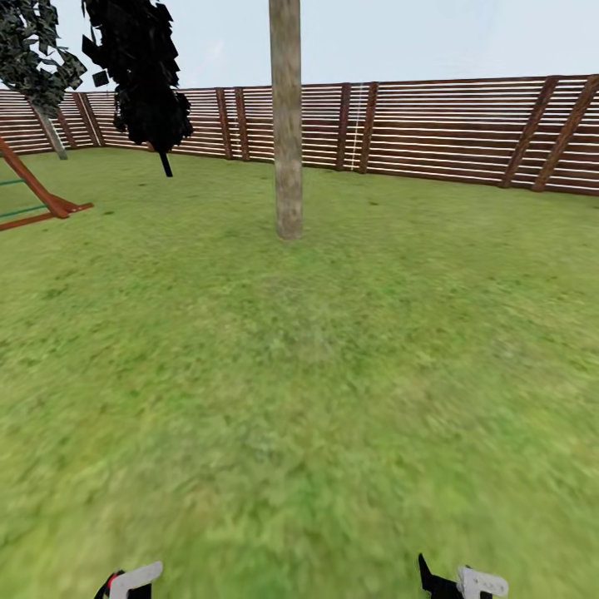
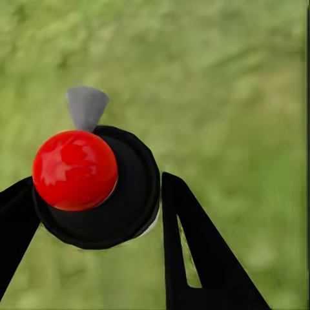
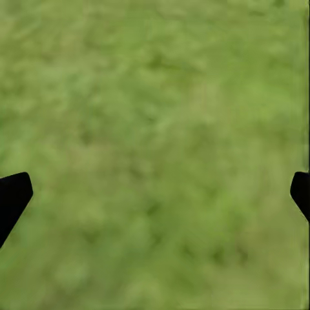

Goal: In the garden, pick up the pesticide atomizer on the floor and spray pesticide onto both trees until each tree trunk is fully covered.

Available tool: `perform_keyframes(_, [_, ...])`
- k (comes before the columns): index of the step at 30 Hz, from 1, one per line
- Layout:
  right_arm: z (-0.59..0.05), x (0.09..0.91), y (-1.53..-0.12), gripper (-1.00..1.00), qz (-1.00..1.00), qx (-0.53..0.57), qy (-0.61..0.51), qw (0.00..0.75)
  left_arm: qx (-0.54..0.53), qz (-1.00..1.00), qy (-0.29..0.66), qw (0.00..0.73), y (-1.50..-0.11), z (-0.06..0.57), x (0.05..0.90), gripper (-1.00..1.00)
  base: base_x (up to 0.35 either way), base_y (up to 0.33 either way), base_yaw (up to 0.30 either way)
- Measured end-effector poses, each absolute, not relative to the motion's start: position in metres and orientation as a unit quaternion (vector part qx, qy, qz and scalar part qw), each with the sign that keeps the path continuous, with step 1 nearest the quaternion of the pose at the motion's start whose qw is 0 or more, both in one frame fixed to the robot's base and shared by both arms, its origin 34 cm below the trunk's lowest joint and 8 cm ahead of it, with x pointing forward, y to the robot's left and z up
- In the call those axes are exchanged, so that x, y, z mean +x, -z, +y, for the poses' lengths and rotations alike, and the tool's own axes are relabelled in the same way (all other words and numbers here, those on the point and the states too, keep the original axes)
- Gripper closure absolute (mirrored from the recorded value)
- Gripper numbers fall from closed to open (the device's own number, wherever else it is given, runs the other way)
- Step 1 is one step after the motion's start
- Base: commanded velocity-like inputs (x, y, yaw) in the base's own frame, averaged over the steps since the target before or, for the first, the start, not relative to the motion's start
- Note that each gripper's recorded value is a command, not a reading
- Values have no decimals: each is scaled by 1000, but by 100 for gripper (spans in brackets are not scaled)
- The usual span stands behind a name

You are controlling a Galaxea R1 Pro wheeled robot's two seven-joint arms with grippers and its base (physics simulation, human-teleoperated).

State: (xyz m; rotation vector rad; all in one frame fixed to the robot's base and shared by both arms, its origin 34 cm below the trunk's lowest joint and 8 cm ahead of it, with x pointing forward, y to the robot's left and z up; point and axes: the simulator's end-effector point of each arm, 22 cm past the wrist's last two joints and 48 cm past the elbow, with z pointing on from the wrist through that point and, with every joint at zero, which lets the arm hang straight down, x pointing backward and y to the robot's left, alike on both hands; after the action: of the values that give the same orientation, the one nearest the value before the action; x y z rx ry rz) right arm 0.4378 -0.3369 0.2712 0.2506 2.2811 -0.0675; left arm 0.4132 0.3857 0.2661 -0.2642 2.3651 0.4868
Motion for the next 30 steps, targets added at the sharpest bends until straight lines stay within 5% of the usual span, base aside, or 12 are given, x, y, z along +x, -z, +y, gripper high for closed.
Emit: perform_keyframes(30, [-350, 447, -279, -100, 903, 80, 39, 421, -101, 914, -183, 349, -265, 382, 414, 100, 339, 0, 0])
